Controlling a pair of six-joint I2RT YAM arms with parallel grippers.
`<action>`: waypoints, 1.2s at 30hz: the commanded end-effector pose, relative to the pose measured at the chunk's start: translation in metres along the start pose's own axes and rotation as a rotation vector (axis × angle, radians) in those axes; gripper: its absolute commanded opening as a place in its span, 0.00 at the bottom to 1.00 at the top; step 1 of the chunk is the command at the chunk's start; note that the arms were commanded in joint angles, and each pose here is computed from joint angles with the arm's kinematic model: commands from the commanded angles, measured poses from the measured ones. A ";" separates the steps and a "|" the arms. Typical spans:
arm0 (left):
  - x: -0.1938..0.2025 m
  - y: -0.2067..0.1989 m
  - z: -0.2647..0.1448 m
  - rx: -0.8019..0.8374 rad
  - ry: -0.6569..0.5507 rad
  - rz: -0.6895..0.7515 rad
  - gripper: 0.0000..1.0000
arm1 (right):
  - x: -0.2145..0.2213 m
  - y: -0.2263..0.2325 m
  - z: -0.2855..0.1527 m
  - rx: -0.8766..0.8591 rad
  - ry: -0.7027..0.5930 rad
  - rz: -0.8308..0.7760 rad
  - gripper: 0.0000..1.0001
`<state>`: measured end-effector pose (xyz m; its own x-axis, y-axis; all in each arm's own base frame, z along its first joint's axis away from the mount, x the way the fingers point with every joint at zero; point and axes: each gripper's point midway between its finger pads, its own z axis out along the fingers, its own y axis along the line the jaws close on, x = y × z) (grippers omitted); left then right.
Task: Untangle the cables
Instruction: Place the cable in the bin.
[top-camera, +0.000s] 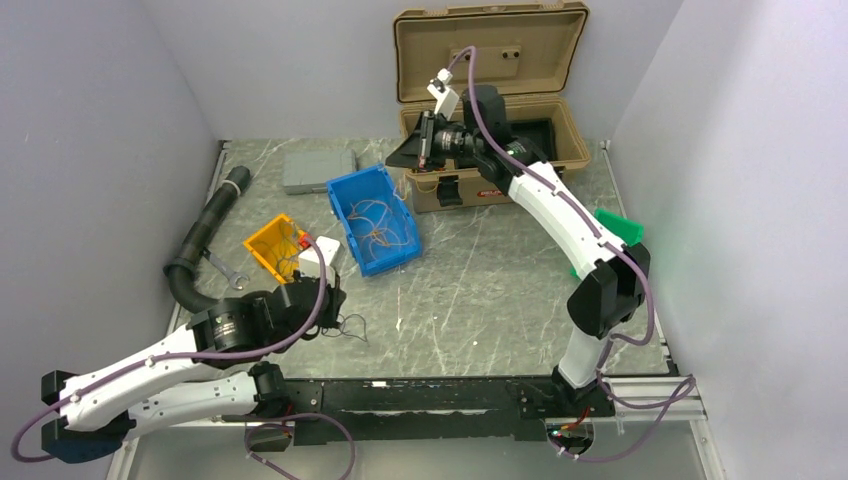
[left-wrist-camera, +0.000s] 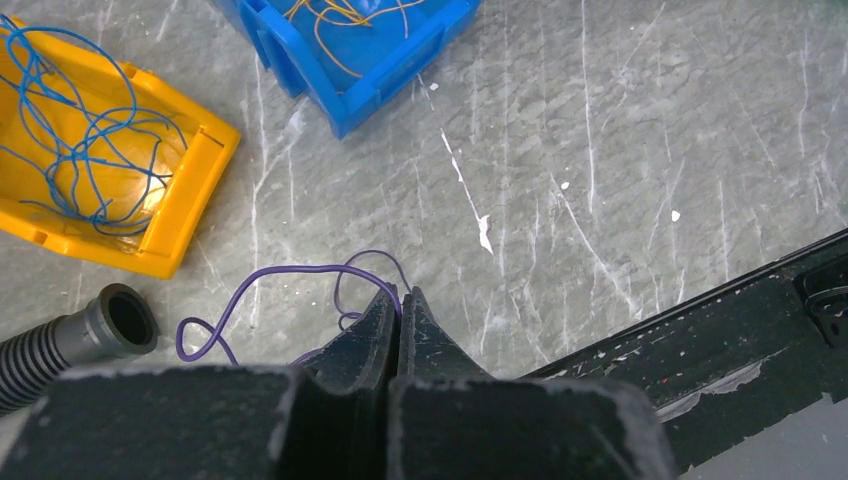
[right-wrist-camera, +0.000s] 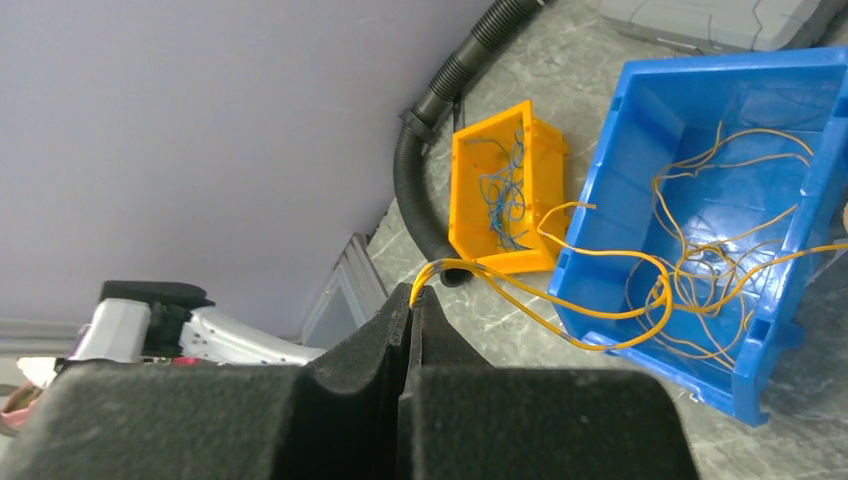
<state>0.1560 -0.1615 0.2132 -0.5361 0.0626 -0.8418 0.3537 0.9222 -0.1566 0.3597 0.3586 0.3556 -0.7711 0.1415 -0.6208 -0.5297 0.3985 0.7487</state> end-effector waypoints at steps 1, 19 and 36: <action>-0.013 0.002 -0.009 -0.010 -0.002 0.021 0.00 | 0.002 -0.005 0.015 0.020 0.010 -0.064 0.00; -0.023 -0.002 -0.014 0.000 0.003 0.041 0.00 | 0.022 -0.040 0.058 0.109 0.088 -0.099 0.00; -0.023 -0.005 -0.012 0.004 0.007 0.045 0.00 | -0.058 0.111 -0.021 -0.085 -0.141 -0.295 0.00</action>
<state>0.1562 -0.1603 0.2241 -0.5426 0.1252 -0.8306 0.3687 0.9240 -0.1015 0.3545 0.3769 0.4581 -0.5426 0.1445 -0.8275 -0.7271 0.4126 0.5487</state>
